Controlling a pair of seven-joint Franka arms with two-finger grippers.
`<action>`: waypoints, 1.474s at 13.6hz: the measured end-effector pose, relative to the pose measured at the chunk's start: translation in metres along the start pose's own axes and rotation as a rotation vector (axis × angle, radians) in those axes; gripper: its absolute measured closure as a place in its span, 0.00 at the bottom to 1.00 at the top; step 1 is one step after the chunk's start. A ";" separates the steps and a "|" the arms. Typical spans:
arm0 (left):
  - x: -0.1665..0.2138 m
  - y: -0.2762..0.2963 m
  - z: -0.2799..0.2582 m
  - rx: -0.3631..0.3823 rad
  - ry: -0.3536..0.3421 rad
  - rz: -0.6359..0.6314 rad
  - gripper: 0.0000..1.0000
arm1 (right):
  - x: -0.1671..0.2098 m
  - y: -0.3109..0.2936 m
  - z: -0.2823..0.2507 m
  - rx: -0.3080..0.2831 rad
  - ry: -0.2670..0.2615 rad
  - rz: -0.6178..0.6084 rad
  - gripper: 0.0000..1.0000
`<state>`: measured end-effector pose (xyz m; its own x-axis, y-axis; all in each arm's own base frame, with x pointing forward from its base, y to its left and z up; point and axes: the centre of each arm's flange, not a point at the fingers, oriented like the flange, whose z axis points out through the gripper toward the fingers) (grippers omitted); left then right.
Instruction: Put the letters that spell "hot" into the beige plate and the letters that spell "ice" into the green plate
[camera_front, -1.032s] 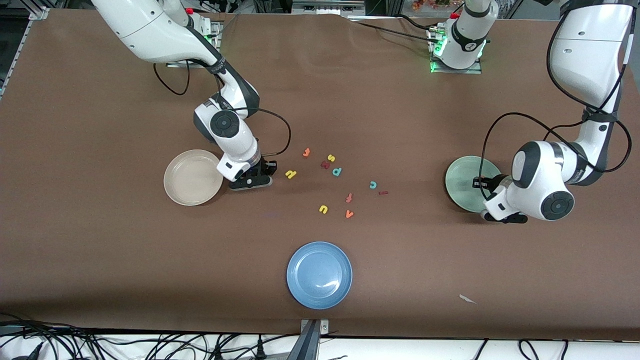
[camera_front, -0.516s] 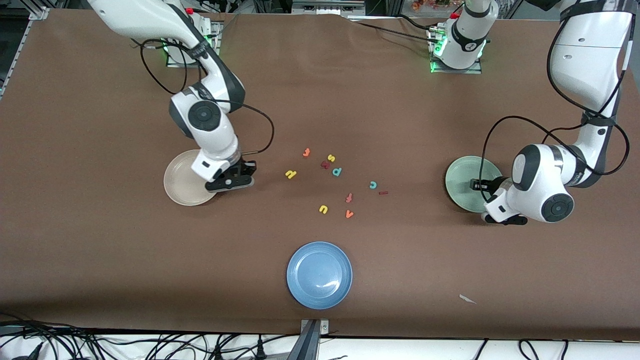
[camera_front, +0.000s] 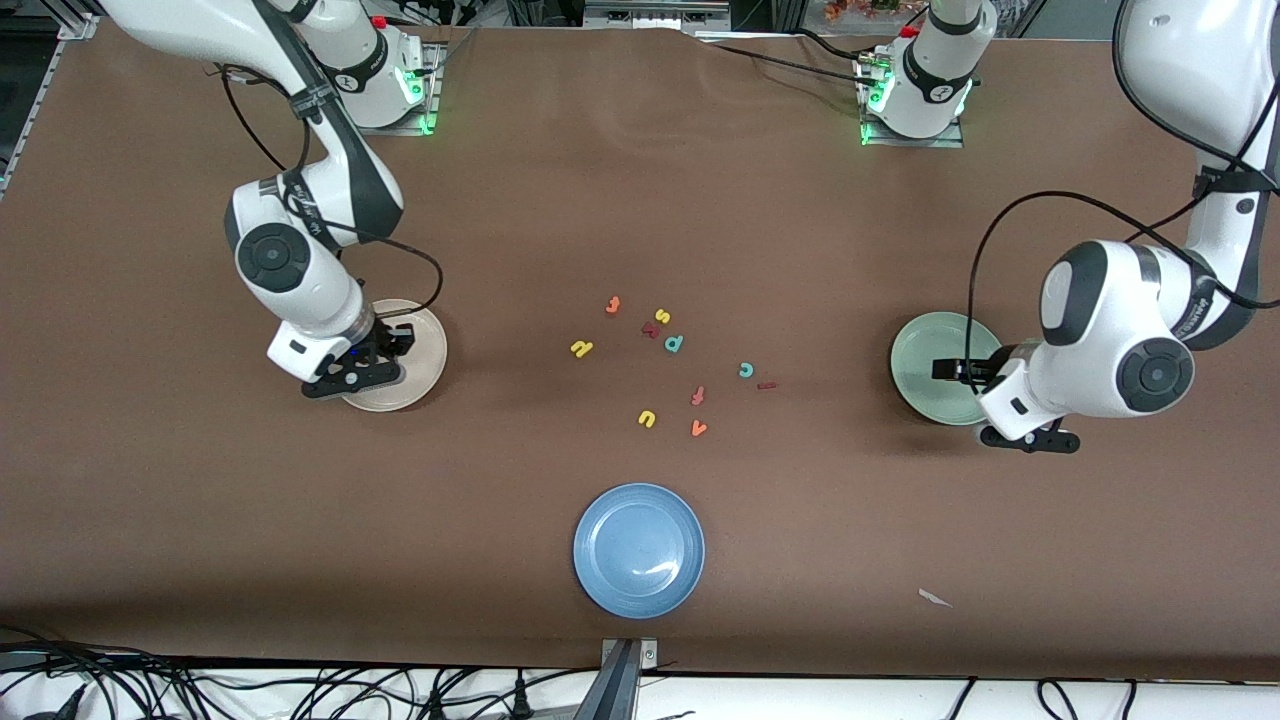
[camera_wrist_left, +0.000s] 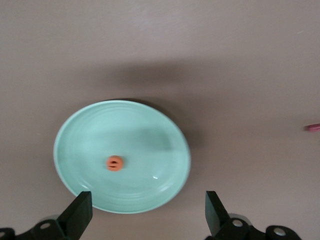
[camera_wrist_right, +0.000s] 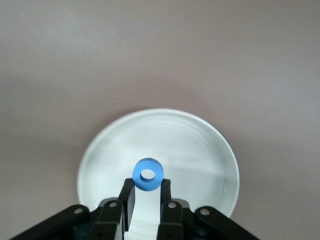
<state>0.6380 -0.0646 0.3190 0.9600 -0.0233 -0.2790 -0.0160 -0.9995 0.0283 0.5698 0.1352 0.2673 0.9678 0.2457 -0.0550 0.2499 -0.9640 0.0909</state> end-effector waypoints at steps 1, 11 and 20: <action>-0.002 0.020 -0.004 -0.012 0.008 -0.039 0.00 | -0.007 0.003 0.011 -0.001 -0.023 0.004 0.75; 0.020 0.165 0.062 -0.116 0.157 -0.316 0.00 | -0.018 -0.008 0.025 0.057 -0.052 0.055 0.16; 0.026 0.196 0.124 -0.135 0.131 -0.373 0.03 | -0.007 -0.161 0.028 0.103 0.016 0.108 0.17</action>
<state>0.6253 -0.2640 0.1987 0.9208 0.3513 -0.1696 0.3677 -0.9268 0.0761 0.5222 0.2859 0.2252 0.9895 0.1404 -0.0340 0.1403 -0.9901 -0.0071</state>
